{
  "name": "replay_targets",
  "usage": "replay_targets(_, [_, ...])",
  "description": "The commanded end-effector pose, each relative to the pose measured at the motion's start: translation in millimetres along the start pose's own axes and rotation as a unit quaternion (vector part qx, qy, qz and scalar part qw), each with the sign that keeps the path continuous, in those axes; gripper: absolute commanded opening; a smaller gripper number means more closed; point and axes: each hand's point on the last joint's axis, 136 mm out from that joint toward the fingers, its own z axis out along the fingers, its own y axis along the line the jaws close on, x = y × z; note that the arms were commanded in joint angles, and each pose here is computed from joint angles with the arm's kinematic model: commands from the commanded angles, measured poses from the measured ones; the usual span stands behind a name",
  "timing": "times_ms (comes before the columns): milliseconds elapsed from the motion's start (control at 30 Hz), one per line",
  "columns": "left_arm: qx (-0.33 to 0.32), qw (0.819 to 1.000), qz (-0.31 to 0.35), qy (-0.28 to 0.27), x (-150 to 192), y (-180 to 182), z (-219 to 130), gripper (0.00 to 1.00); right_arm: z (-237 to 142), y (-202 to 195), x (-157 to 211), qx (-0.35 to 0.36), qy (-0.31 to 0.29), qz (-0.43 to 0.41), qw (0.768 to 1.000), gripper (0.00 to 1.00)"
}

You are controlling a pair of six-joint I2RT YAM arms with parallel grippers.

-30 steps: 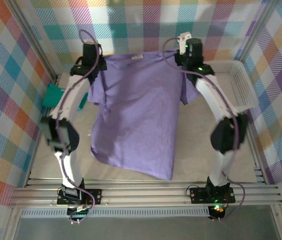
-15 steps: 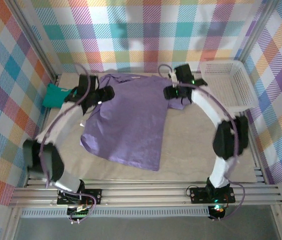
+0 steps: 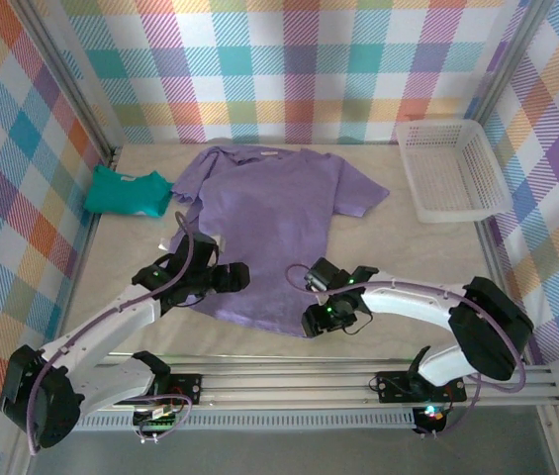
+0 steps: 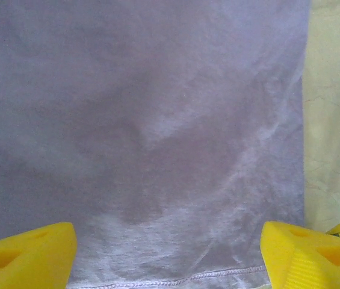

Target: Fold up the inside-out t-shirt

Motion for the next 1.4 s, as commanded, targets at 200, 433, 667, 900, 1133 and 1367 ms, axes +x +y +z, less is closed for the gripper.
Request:
replay_targets(200, [-0.004, 1.0, 0.003, -0.014, 7.2, -3.9, 1.7, 0.8, 10.1, 0.1, -25.2, 0.0, -0.036, 0.02, 0.999, 0.07])
replay_targets(433, [0.087, 0.993, 0.067, -0.03, 15.9, -41.5, -5.4, 0.77, -53.5, -54.3, -38.1, 0.032, -0.094, 0.074, 0.992, 0.0])
replay_targets(667, [0.141, 0.93, 0.327, -0.092, 37.4, -97.5, 6.4, 0.73, -99.4, -73.9, -63.1, -0.042, -0.123, 0.111, 0.985, 0.0])
replay_targets(900, [0.105, 0.859, 0.501, -0.025, 69.5, -121.0, 51.0, 0.7, -115.1, -86.3, -77.1, -0.058, -0.135, 0.121, 0.982, 0.0])
replay_targets(1133, [0.031, 0.842, 0.538, 0.001, 65.2, -104.5, 94.0, 0.55, -119.7, -92.1, -78.1, -0.056, -0.141, 0.123, 0.981, 0.0])
replay_targets(1367, [0.024, 0.85, 0.526, 0.019, 62.6, -101.5, 112.8, 0.24, -120.2, -93.6, -76.3, -0.054, -0.143, 0.125, 0.98, 0.0])
